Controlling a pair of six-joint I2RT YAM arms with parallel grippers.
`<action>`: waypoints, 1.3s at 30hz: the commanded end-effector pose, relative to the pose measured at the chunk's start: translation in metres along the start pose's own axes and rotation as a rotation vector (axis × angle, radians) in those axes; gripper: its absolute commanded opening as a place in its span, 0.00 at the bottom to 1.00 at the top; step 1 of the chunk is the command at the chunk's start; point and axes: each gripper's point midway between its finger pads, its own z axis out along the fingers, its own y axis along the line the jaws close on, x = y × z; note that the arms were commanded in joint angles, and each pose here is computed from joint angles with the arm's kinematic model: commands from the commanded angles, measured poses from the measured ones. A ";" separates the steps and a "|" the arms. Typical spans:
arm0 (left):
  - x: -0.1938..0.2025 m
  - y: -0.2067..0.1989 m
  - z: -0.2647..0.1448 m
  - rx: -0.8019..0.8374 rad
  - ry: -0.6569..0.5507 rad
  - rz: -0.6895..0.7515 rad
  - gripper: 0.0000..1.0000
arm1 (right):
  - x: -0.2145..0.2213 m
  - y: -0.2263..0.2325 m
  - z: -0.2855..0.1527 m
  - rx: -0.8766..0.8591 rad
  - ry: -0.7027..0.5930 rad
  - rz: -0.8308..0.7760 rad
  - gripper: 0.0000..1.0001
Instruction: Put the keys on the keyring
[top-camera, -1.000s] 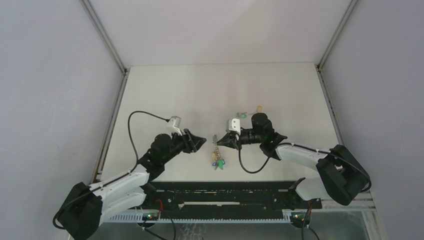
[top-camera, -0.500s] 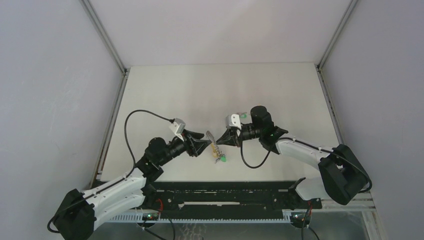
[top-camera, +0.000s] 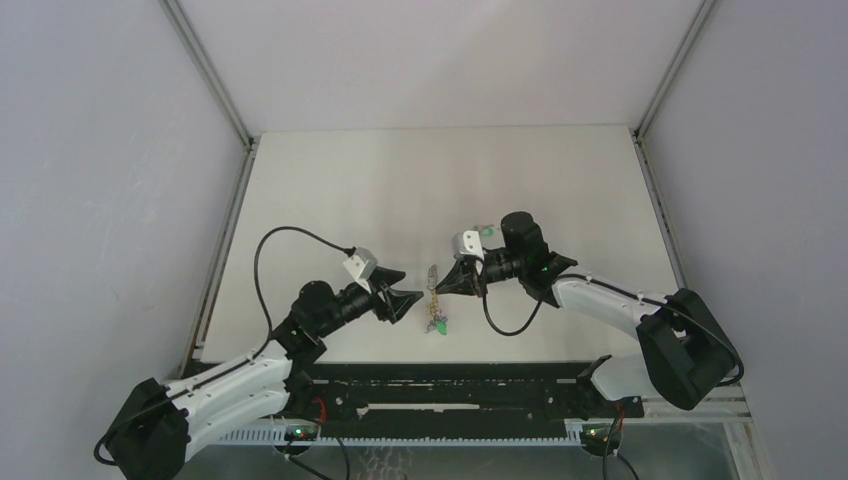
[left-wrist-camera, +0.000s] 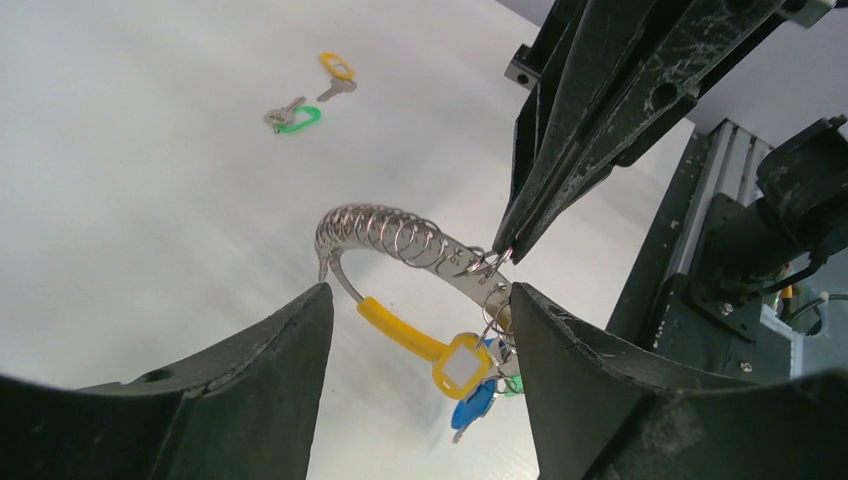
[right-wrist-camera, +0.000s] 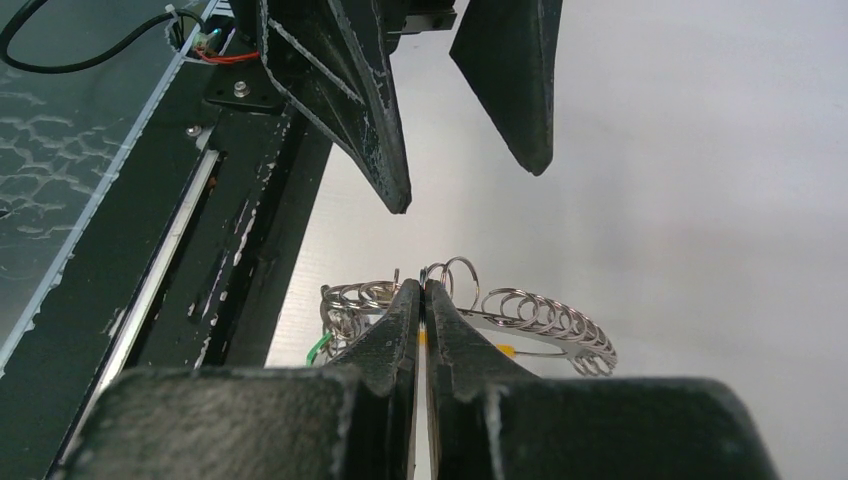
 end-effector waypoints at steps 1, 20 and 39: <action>0.003 0.002 0.004 0.003 0.008 0.060 0.70 | -0.032 -0.006 -0.004 -0.009 -0.057 -0.104 0.00; -0.001 0.002 0.024 0.011 0.026 0.080 0.71 | -0.033 -0.001 -0.001 -0.048 -0.058 -0.101 0.00; -0.030 -0.001 0.035 0.000 -0.062 0.043 0.70 | -0.034 0.008 -0.001 -0.088 -0.057 -0.104 0.00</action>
